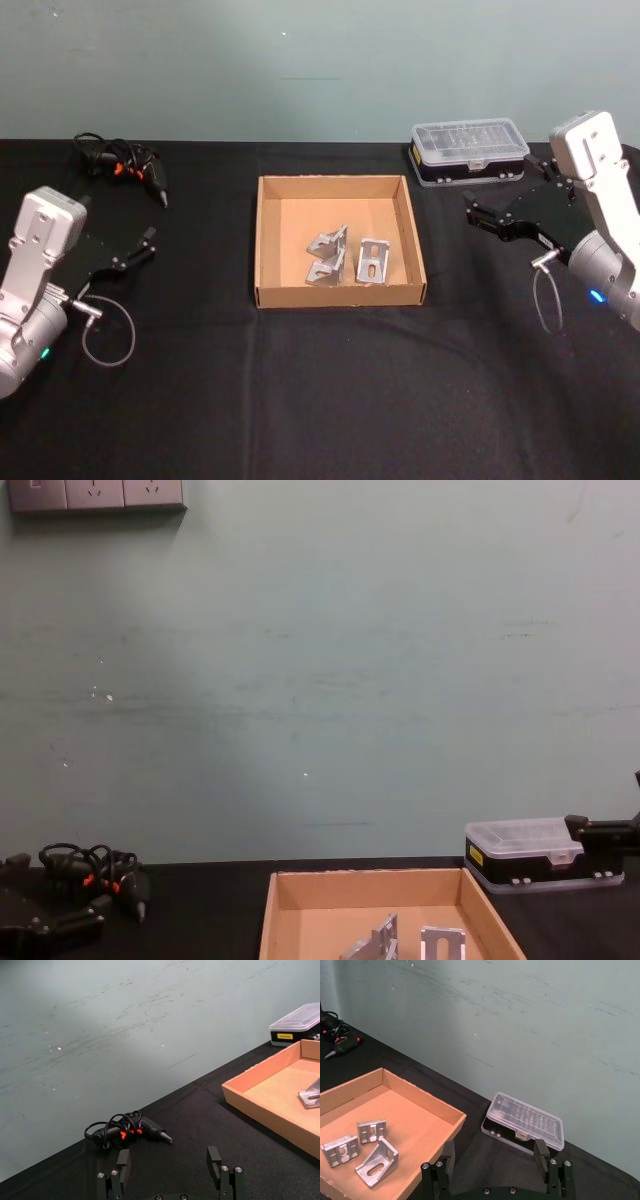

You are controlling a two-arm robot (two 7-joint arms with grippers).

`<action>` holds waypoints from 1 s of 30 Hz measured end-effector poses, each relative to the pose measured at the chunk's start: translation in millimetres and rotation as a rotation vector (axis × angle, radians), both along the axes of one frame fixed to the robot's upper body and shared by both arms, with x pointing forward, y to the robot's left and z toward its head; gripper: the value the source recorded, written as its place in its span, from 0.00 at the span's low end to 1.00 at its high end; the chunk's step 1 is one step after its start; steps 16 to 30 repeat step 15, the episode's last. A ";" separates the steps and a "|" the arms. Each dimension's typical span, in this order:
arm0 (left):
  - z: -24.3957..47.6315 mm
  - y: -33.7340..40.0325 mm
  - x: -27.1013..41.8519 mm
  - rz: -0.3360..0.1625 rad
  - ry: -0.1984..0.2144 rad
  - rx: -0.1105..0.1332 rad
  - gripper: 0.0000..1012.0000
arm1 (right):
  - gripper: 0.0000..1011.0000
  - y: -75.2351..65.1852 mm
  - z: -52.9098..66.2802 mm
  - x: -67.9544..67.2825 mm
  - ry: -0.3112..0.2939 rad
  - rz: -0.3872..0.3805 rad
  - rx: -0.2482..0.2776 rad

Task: Use one hand to pick up the angle iron from the table and place it into the box.

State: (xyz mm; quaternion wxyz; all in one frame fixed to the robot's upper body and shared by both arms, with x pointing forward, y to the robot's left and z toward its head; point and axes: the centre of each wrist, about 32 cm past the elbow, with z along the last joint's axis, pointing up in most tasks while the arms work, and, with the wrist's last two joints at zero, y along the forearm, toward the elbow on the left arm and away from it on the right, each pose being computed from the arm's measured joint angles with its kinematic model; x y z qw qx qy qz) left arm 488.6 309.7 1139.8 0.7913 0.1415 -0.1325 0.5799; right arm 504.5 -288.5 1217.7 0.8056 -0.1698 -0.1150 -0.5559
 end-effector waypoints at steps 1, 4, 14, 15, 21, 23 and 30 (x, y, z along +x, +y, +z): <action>0.0 0.0 0.0 0.000 0.000 0.000 0.99 | 0.99 0.0 0.0 0.0 0.000 0.000 0.000; 0.0 0.0 0.0 0.000 0.000 0.000 0.99 | 0.99 0.0 0.1 0.0 0.001 0.001 0.000; 0.0 0.0 0.0 0.000 0.000 0.000 0.99 | 0.99 0.3 0.2 0.2 0.002 0.004 0.001; 0.0 0.0 0.0 0.000 0.000 0.000 0.99 | 0.99 0.3 0.3 0.2 0.002 0.004 0.001; 0.0 0.0 0.0 0.000 0.000 0.000 0.99 | 0.99 0.3 0.3 0.2 0.002 0.004 0.001; 0.0 0.0 0.0 0.000 0.000 0.000 0.99 | 0.99 0.3 0.3 0.2 0.002 0.004 0.001; 0.0 0.0 0.0 0.000 0.000 0.000 0.99 | 0.99 0.3 0.3 0.2 0.002 0.004 0.001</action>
